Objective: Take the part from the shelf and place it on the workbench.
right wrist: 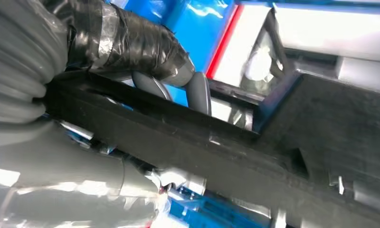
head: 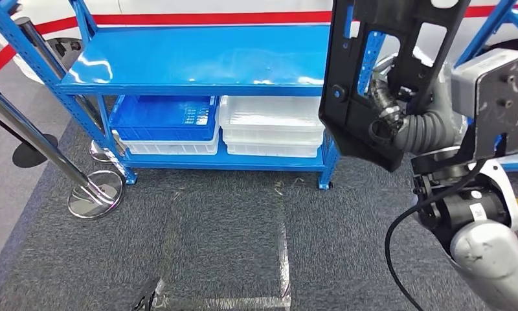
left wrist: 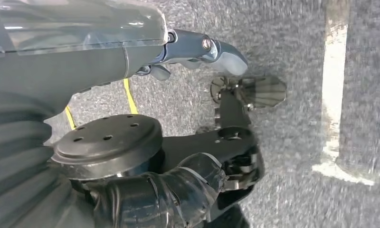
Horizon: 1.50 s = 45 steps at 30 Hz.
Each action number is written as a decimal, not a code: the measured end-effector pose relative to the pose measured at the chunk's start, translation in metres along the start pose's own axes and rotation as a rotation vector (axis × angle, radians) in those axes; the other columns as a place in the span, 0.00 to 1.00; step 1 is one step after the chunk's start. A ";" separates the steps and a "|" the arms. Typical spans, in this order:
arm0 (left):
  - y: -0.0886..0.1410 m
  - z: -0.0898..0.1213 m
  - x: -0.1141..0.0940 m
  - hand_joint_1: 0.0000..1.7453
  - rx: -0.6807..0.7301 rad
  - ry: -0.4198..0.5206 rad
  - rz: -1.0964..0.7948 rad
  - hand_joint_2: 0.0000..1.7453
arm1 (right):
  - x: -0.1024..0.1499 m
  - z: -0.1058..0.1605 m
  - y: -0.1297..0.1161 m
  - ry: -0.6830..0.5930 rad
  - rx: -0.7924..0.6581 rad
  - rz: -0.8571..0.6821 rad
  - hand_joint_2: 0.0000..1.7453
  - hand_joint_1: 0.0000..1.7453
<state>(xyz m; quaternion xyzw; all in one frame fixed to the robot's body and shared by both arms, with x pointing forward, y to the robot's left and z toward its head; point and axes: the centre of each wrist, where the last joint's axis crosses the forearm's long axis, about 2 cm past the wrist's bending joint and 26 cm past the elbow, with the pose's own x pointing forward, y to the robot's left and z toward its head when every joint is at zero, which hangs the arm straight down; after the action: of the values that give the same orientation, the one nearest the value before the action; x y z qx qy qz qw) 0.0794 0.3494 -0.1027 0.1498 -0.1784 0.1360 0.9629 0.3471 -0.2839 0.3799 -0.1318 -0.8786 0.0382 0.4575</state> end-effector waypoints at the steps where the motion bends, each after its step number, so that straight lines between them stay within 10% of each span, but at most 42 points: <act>1: 0.001 0.000 0.000 0.00 0.000 0.007 -0.007 1.00 | 0.000 0.000 0.000 -0.001 0.003 0.002 1.00 1.00; 16: 0.047 -0.010 0.016 0.00 0.039 0.041 -0.096 1.00 | -0.003 0.002 -0.001 -0.008 0.017 0.039 1.00 1.00; 45: 0.022 -0.004 0.002 0.00 -0.022 0.004 -0.110 1.00 | -0.010 0.025 -0.013 -0.014 -0.038 0.113 1.00 1.00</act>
<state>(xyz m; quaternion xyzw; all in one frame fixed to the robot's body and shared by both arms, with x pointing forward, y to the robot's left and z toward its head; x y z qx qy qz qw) 0.0753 0.3710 -0.1008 0.1484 -0.1695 0.0810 0.9709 0.3302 -0.2982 0.3598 -0.1898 -0.8734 0.0483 0.4459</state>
